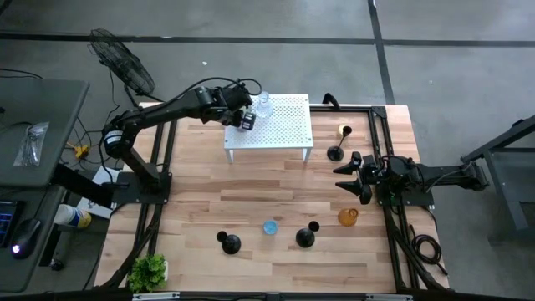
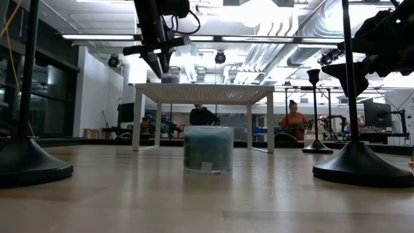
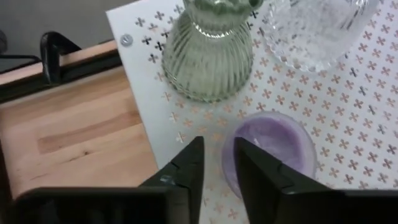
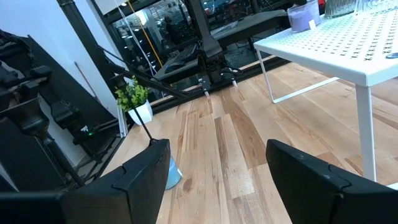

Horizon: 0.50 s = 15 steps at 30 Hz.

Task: Pick & Place candle stick holders
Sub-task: Put the orange glass candle holder on the shelf aligned with the other glass candle holders

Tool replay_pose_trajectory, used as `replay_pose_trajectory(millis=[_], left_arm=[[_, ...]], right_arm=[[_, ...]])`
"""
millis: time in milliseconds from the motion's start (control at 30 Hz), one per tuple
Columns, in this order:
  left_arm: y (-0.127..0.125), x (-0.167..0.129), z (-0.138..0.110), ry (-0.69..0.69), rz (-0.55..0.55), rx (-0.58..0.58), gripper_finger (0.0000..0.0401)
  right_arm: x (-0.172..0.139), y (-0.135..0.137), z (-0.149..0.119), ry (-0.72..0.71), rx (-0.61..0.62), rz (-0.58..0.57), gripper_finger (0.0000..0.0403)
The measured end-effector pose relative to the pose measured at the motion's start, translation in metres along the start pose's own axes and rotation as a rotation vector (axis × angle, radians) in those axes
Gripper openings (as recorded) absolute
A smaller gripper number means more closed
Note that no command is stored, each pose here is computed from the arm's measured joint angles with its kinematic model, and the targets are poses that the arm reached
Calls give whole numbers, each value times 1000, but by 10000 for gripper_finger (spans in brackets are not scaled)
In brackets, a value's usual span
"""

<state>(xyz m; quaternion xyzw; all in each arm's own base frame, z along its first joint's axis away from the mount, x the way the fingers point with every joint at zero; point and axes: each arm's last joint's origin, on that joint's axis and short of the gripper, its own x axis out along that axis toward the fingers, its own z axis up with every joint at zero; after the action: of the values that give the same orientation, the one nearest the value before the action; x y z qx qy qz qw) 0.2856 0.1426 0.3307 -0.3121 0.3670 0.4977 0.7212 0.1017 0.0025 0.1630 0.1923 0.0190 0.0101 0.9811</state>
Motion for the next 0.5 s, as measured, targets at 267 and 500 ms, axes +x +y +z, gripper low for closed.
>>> replay_pose_trajectory(millis=[267, 500], left_arm=[[-1, -3, 1, -69, 28, 9, 133], [-2, -26, 0, -155, -20, 104, 134]], right_arm=[[0, 0, 0, 0, 0, 0, 260], [0, 0, 0, 0, 0, 0, 260]])
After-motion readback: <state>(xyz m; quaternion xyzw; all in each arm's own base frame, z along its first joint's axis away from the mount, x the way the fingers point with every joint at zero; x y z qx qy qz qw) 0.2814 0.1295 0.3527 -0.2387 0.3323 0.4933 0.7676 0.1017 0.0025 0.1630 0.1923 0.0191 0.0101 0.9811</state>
